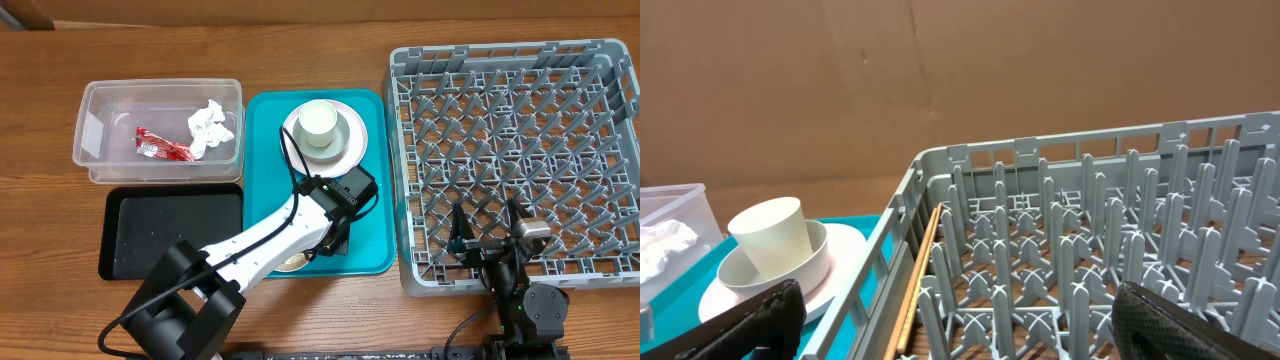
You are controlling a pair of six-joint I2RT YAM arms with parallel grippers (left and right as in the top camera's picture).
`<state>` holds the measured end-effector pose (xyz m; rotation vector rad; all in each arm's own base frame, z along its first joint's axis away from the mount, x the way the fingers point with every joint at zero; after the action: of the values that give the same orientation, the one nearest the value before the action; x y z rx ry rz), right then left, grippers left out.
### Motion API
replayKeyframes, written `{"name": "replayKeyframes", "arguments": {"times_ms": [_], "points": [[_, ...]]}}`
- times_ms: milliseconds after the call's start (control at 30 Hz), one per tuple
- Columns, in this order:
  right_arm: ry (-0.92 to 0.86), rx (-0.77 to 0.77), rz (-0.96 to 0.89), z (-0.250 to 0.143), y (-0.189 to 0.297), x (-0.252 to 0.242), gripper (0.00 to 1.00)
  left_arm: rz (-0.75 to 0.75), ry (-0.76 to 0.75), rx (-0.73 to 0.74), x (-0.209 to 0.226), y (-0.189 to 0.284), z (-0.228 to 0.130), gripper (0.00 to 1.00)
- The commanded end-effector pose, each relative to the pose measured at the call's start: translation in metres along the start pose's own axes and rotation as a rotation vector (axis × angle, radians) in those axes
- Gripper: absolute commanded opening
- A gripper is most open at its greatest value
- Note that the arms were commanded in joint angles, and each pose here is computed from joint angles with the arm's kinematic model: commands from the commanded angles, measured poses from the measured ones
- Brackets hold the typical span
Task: Sort waste into correct bins and load items into the dishwasher
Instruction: 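Reach the left gripper to the small food plate and grasp its rim, then lift the food plate with the left gripper over the black tray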
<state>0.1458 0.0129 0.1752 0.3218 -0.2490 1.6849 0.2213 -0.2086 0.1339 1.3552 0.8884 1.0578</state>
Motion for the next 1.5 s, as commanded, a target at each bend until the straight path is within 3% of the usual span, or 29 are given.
{"name": "replayKeyframes", "arguments": {"times_ms": [0,300,533,900,1167,1467], "points": [[0.003,-0.004,0.001,-0.002,0.000,-0.001,1.00,0.023,0.006,0.001,0.000,-0.004,-0.001,0.13],[0.003,-0.004,0.001,-0.002,0.000,-0.001,1.00,0.025,0.005,0.006,0.000,-0.008,-0.004,0.12],[0.003,-0.004,0.001,-0.002,0.000,-0.001,1.00,0.022,0.006,0.010,0.001,-0.010,-0.005,0.04],[0.003,-0.004,0.001,-0.002,0.000,-0.001,1.00,0.006,-0.009,0.012,0.000,-0.008,-0.003,0.04],[0.003,-0.004,0.001,-0.002,0.000,-0.001,1.00,-0.059,-0.119,-0.020,0.000,0.025,0.019,0.04],[0.003,-0.004,0.001,-0.002,0.000,-0.001,1.00,-0.042,-0.070,-0.004,0.039,0.058,0.040,0.04]]}}
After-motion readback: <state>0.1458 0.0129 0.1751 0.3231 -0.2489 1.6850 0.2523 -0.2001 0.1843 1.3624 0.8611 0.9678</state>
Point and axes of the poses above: each gripper's point midway between its finger pads, its own y axis back along the fingers, its own x axis along the line the jaws close on, z = x × y, the point moved 10 cm from there along y, back along the fingers, and after that the axes turned 12 degrees about -y, right-handed, at the moved point
